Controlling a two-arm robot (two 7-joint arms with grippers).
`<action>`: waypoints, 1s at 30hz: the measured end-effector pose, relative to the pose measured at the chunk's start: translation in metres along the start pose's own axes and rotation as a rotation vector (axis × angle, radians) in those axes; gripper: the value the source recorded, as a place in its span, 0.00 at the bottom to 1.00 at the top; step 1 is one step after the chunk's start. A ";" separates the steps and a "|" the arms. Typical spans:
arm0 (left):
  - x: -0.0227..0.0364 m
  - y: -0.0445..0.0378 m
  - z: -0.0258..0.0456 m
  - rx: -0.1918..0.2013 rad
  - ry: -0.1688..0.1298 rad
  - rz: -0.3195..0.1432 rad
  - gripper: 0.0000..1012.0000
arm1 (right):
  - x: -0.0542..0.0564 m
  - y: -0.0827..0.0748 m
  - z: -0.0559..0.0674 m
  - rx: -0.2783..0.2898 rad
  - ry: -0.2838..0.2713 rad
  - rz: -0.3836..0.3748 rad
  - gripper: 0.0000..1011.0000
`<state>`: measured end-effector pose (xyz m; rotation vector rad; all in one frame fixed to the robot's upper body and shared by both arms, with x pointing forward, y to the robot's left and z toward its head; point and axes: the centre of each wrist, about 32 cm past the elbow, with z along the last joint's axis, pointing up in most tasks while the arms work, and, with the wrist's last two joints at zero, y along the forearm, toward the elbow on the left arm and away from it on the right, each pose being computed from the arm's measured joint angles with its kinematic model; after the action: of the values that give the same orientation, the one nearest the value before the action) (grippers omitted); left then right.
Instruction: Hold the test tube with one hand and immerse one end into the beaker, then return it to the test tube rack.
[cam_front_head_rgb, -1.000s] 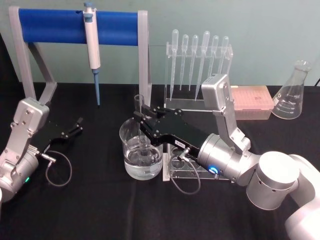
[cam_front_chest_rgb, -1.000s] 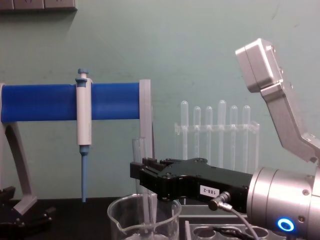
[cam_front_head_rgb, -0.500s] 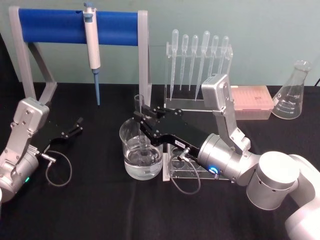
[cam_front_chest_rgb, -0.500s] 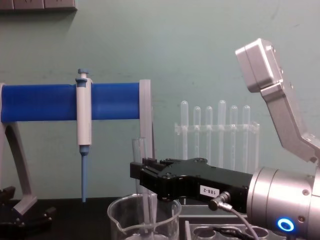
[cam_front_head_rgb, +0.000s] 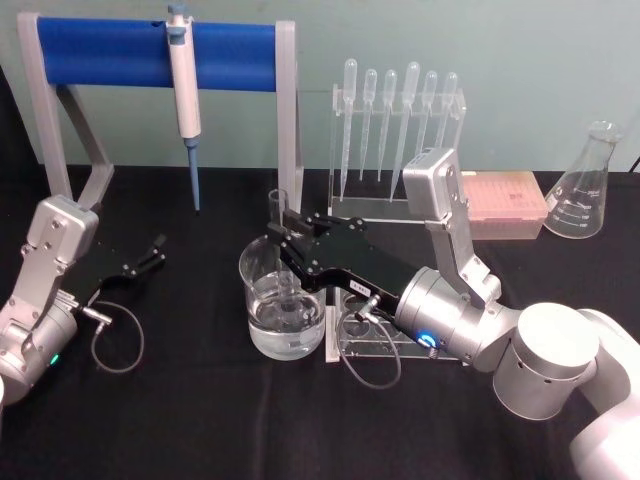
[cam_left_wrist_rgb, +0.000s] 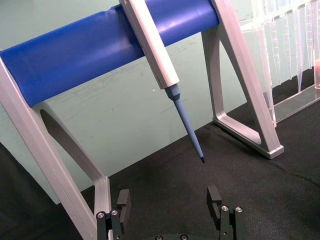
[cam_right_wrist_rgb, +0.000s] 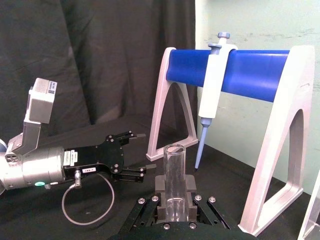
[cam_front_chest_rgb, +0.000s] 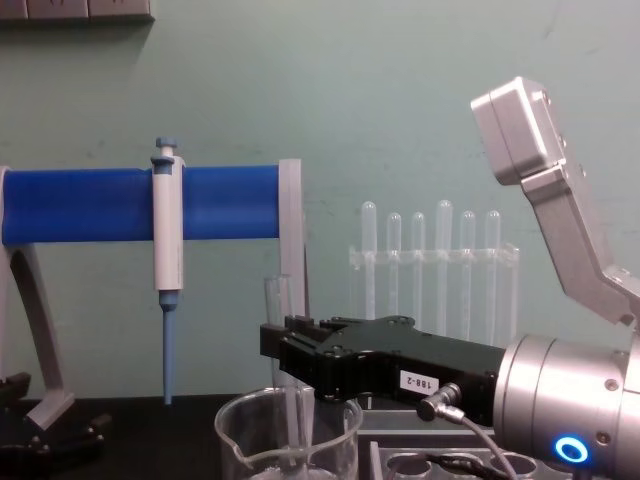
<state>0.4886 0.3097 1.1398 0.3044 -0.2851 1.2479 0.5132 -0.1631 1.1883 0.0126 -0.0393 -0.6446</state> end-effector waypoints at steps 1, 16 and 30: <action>0.0000 0.0000 0.0000 0.000 0.000 0.000 0.99 | 0.000 0.000 0.000 0.000 0.000 0.000 0.22; 0.0000 0.0000 0.0000 0.000 0.000 0.000 0.99 | 0.000 0.000 0.000 0.000 0.000 0.000 0.22; 0.0000 0.0000 0.0000 0.000 0.000 0.000 0.99 | 0.000 0.000 0.000 0.000 0.000 0.000 0.22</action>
<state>0.4886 0.3097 1.1397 0.3045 -0.2850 1.2479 0.5132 -0.1631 1.1884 0.0127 -0.0394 -0.6446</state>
